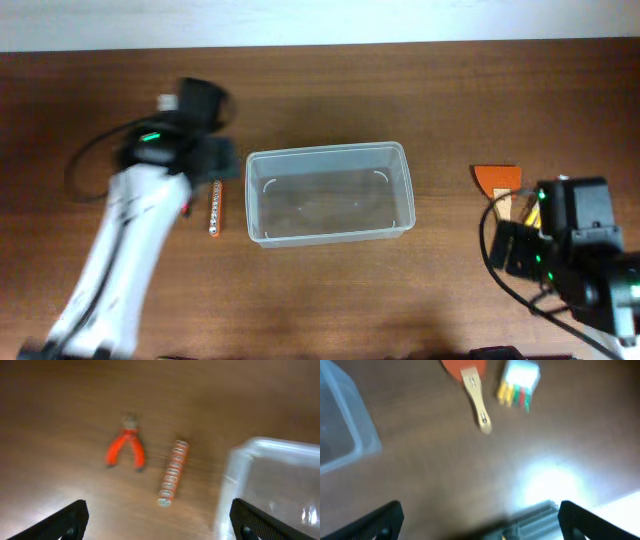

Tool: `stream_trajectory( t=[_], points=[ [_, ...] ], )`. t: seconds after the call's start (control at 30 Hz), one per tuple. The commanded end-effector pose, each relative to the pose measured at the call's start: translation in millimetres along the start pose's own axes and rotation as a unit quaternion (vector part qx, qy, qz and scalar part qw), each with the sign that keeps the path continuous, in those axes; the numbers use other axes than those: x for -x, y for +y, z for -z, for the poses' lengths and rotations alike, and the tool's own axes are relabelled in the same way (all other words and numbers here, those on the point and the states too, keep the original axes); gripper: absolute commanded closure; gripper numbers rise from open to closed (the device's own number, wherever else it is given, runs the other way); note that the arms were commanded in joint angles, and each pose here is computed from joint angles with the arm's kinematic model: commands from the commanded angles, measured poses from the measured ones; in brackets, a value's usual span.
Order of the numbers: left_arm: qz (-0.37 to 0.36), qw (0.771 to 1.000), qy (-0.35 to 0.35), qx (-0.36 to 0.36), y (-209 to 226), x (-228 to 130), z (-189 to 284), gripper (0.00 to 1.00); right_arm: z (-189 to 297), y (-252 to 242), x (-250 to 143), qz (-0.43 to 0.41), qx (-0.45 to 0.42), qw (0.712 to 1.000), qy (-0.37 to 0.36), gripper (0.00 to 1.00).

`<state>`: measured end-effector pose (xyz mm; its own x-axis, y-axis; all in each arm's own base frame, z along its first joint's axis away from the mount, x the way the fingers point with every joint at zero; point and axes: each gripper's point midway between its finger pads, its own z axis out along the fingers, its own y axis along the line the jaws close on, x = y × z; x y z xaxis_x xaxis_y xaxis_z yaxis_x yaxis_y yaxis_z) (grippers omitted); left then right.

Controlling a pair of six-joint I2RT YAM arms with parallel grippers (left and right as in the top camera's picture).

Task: Pack container
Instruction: 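Carry the container to table center, set it down, release, then lower the right gripper onto the scraper's wooden handle and grasp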

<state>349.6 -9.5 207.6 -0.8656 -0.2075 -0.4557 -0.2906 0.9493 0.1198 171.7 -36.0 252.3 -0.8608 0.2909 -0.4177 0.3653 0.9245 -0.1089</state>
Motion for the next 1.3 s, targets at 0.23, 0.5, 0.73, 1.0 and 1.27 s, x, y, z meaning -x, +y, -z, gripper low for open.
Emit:
stream_trajectory(
  t=[0.23,0.5,0.73,1.0,1.27],
  points=[
    [0.207,0.978,-0.038,0.014,122,-7,58,0.04,15,-19,17,-0.092,-0.035,0.994,-0.036,0.01],
    [0.202,0.979,-0.003,0.024,120,-25,38,0.04,-50,-32,37,-0.043,-0.034,0.993,0.101,0.01],
    [0.202,0.979,-0.002,0.024,119,-27,30,0.04,-103,-39,71,-0.054,-0.004,0.993,0.108,0.01],
    [0.205,0.978,-0.018,0.024,120,-19,30,0.04,-158,-14,83,0.006,0.008,0.995,0.097,0.01],
    [0.207,0.977,-0.033,0.020,120,-11,31,0.04,-224,3,53,0.023,0.012,0.992,0.120,0.01]
  ],
)
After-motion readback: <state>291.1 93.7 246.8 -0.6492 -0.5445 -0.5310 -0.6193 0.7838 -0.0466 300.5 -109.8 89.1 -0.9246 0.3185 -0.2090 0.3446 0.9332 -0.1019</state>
